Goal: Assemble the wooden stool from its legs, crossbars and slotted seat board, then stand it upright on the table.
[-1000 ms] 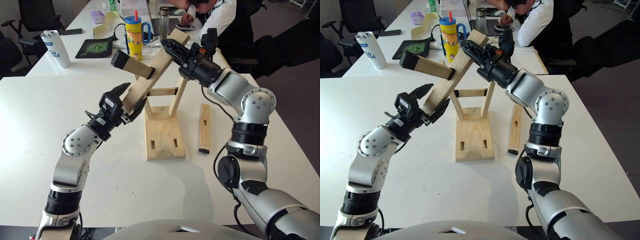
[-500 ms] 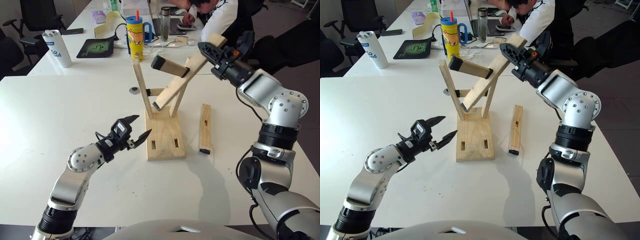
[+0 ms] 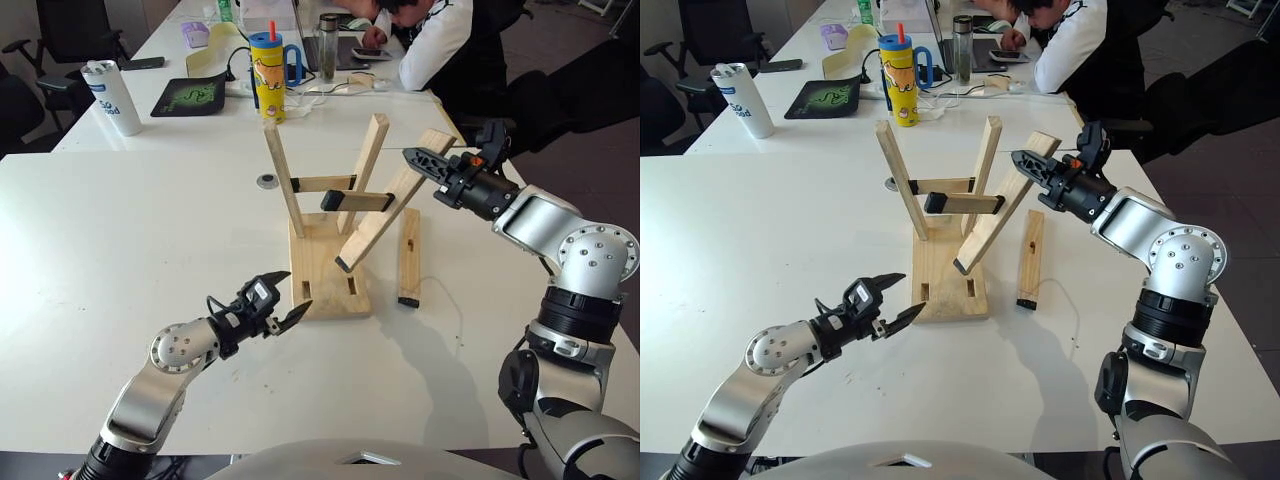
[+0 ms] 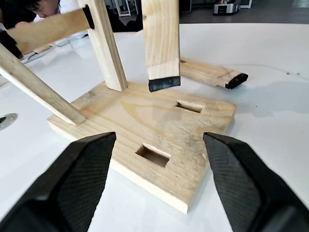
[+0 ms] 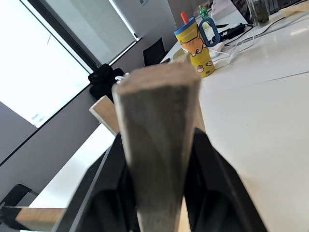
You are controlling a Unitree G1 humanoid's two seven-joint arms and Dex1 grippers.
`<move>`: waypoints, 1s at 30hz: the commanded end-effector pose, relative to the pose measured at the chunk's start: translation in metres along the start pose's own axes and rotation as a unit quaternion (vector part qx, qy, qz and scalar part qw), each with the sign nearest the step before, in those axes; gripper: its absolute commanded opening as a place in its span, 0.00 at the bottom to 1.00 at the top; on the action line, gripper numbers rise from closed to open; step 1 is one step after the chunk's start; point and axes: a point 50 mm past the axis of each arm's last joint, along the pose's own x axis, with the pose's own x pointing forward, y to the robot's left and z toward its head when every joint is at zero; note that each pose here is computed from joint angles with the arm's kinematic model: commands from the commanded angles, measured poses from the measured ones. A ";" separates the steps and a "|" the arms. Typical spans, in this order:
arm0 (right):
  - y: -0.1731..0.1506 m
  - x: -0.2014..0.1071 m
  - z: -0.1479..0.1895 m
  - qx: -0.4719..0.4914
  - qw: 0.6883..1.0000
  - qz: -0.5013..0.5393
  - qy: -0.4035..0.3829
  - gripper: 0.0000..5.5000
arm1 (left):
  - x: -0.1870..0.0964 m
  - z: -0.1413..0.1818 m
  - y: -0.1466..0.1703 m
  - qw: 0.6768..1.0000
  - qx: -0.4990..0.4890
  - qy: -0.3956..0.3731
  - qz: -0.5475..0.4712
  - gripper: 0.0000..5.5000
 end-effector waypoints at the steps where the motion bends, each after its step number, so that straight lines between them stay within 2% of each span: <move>1: 0.004 0.003 0.004 -0.002 1.000 0.012 -0.004 0.19 | 0.007 -0.017 0.012 0.996 0.060 0.061 -0.027 0.61; 5: 0.004 0.007 0.005 0.002 1.000 0.017 -0.004 0.19 | 0.020 -0.034 0.017 0.992 0.070 0.092 -0.054 0.61; 11: 0.006 0.013 0.007 0.002 1.000 0.022 -0.005 0.19 | 0.029 -0.032 0.018 0.991 0.083 0.083 -0.062 0.61; 21: 0.004 0.015 0.008 0.000 1.000 0.018 -0.003 0.19 | 0.030 0.003 0.009 0.994 -0.026 -0.008 -0.104 0.61; 30: 0.005 0.017 0.006 0.006 1.000 0.021 -0.003 0.19 | 0.030 -0.029 0.008 0.988 0.044 0.097 -0.109 0.61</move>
